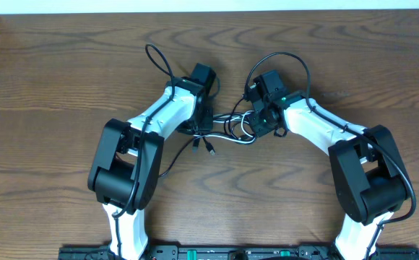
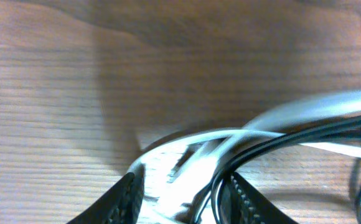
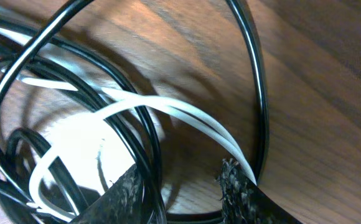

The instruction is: Untangle cables

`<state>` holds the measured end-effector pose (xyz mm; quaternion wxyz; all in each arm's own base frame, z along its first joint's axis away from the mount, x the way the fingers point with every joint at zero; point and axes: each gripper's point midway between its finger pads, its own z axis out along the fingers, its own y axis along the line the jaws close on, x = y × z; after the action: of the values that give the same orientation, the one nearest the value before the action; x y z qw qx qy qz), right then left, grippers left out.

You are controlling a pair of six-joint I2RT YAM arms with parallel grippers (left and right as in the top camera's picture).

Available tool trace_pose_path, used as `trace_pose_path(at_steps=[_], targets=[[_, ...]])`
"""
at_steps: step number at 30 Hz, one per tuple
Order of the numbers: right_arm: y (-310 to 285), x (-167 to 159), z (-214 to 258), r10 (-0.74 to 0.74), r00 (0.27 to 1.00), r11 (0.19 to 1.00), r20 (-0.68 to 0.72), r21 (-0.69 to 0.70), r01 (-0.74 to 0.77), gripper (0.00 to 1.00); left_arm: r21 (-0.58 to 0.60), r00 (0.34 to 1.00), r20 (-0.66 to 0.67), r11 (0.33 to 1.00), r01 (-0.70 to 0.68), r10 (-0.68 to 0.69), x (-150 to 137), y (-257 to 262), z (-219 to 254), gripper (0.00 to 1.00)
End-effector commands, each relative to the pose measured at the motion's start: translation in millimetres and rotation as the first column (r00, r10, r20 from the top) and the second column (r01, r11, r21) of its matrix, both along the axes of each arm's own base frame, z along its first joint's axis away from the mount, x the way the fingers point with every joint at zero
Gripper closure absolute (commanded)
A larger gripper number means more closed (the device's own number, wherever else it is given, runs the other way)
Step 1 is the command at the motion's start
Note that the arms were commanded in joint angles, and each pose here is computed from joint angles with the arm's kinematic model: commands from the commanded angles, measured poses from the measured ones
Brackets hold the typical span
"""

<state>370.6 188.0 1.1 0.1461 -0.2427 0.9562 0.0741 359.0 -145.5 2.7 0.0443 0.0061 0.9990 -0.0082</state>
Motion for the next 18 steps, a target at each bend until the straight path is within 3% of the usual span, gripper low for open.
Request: trace_pose_path(at_steps=[1, 4, 8, 14, 18], targets=[[8.1, -3.3, 6.6, 0.002, 0.999, 0.997, -0.036, 0.082, 0.001, 0.65, 0.026, 0.991, 0.136, 0.999, -0.023, 0.019, 30.5, 11.8, 41.2, 0.54], [13.3, 3.2, 26.6, 0.006, 1.000, 0.992, -0.006, 0.125, -0.005, 0.64, -0.006, 0.977, 0.211, 1.000, -0.024, 0.025, 39.9, 8.1, 71.8, 0.53], [17.6, 8.4, 54.9, 0.009, 0.999, 0.983, 0.036, 0.182, -0.016, 0.55, -0.039, 0.960, 0.277, 0.999, -0.022, 0.032, 40.2, 7.3, 103.7, 0.53], [14.9, 7.3, 71.2, 0.003, 0.998, 0.981, 0.057, 0.194, -0.014, 0.52, -0.190, 0.972, 0.234, 0.982, 0.017, 0.028, 26.1, -18.0, 116.1, 0.54], [12.3, -1.2, 67.5, -0.026, 1.000, 0.981, 0.004, 0.192, 0.025, 0.55, -0.247, 0.982, 0.187, 0.968, 0.037, 0.010, 15.0, -29.3, 110.0, 0.67]])
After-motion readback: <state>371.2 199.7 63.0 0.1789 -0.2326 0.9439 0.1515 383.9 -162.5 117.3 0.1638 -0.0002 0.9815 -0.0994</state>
